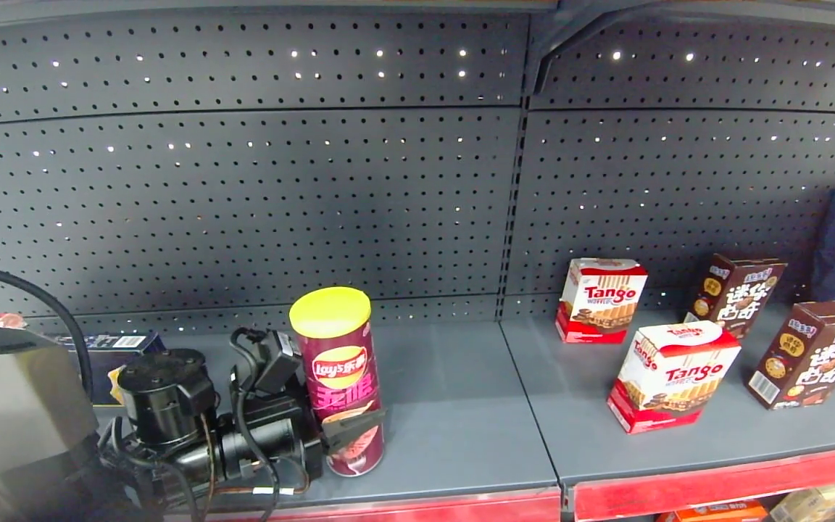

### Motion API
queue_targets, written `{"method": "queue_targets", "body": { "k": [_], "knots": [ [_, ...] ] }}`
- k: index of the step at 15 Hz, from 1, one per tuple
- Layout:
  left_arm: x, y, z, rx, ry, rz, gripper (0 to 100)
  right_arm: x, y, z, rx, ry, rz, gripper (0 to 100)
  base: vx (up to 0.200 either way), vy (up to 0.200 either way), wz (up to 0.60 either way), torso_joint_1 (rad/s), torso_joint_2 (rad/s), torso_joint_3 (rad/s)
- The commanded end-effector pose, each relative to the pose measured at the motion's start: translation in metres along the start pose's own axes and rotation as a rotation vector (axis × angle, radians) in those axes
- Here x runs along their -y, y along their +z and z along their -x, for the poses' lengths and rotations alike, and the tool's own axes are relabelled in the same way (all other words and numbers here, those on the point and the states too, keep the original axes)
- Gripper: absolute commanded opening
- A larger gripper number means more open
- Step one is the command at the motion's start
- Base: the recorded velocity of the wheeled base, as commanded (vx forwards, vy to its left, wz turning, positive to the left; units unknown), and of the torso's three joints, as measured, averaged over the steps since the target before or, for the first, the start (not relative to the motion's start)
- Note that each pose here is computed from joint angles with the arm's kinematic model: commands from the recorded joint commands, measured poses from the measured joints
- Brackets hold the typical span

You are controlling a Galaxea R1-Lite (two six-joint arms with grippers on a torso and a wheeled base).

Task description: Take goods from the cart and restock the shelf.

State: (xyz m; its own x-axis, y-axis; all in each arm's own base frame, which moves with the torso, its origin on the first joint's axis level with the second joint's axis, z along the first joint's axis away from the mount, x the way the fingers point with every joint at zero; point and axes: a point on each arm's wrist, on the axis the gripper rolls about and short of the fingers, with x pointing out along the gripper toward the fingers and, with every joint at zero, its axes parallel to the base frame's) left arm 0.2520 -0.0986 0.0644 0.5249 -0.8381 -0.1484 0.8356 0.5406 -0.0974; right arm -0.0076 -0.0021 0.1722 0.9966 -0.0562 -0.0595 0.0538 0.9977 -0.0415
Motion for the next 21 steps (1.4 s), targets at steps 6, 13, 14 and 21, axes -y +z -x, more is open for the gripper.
{"method": "queue_targets", "body": {
  "k": [6, 13, 14, 21],
  "knots": [
    [-0.002, -0.011, -0.003, -0.033, 0.003, 0.024, 0, 0.0, 0.0, 0.0, 0.001, -0.001, 0.0, 0, 0.0, 0.0, 0.0, 0.0, 0.0, 0.0],
    [0.005, -0.014, 0.006, -0.055, 0.002, 0.039, 100, 0.0, -0.002, 0.002, 0.005, 0.001, 0.0, 0, 0.0, 0.0, 0.0, 0.0, 0.0, 0.0],
    [0.005, -0.012, 0.008, -0.051, 0.005, 0.036, 100, 0.0, -0.003, 0.002, 0.008, 0.001, 0.0, 0, 0.0, 0.0, 0.0, 0.0, 0.0, 0.0],
    [0.015, 0.004, 0.03, -0.01, 0.035, 0.009, 100, 0.0, -0.003, 0.003, 0.014, -0.004, -0.001, 0, 0.0, 0.0, 0.0, 0.0, 0.0, 0.0]
  ]
}}
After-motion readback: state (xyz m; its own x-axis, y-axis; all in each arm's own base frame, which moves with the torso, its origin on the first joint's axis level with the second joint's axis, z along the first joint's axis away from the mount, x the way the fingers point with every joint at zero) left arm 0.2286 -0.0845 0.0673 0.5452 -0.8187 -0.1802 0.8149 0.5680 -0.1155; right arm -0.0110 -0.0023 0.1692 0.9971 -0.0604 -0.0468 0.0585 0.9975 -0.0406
